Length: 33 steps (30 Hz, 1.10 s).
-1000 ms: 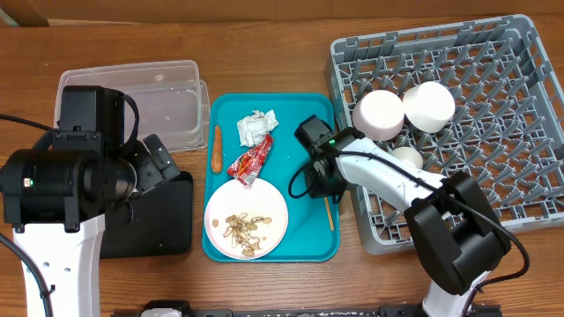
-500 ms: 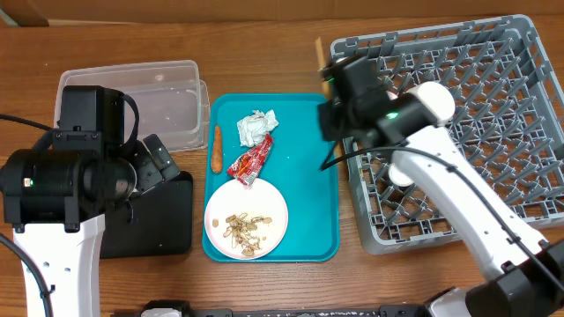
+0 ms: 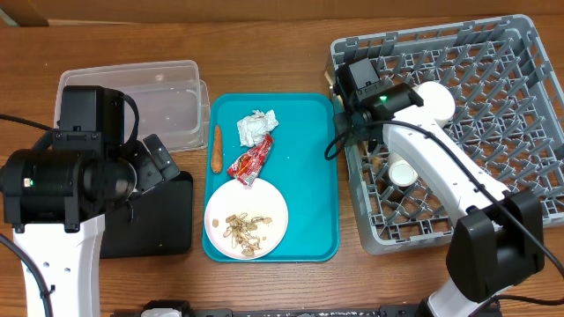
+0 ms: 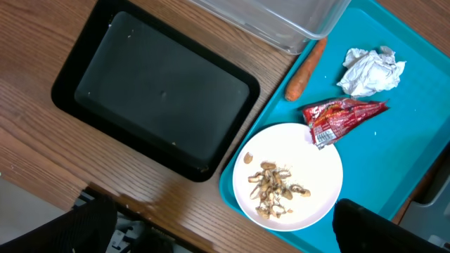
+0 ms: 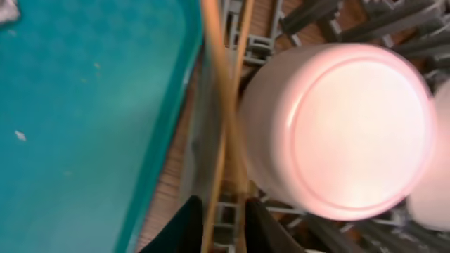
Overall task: Sort waste into correct bins and load items into the dishwasher
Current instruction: 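Lift the chopsticks with right gripper and carry them to the rack, then insert the chopsticks upright into a rack slot with right gripper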
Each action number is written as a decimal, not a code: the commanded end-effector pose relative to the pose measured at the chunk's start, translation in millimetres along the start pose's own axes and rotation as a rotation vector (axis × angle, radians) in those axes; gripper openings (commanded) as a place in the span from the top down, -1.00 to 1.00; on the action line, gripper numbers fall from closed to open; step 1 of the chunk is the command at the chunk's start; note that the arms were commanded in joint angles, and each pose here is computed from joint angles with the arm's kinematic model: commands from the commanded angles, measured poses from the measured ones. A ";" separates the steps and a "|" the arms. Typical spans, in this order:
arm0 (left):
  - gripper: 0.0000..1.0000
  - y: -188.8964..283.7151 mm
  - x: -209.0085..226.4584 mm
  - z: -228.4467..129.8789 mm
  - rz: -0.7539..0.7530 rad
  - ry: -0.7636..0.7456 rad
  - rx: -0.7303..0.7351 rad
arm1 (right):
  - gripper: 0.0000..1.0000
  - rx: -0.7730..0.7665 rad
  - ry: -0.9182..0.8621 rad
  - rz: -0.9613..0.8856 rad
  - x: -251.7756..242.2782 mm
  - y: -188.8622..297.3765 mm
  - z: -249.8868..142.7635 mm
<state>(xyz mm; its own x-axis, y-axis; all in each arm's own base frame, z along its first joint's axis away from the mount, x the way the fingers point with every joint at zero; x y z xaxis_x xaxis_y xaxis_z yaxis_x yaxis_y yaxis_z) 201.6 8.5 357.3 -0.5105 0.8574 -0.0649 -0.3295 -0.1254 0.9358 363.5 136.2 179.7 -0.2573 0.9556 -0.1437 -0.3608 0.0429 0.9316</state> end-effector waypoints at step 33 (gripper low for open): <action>-1.00 1.5 1.1 2.7 0.008 0.011 -0.011 | -0.01 -0.112 -0.003 0.072 -17.1 3.3 23.7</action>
<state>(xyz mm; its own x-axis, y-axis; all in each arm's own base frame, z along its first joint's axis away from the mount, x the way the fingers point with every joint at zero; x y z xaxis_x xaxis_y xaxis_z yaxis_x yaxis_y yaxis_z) 201.6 8.5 357.3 -0.5105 0.8574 -0.0649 -0.3295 -0.1254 0.9358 383.5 127.8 192.5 -0.2595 0.9645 -0.0484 -0.4187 -0.0672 0.9056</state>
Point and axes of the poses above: each gripper's point midway between its finger pads, its own y axis back along the fingers, its own x axis along the line the jaws close on, z = x × y, the point moved 7 cm from there along y, back along the fingers, and after that the axes turned 3 degrees about -y, right-handed, at the moved point
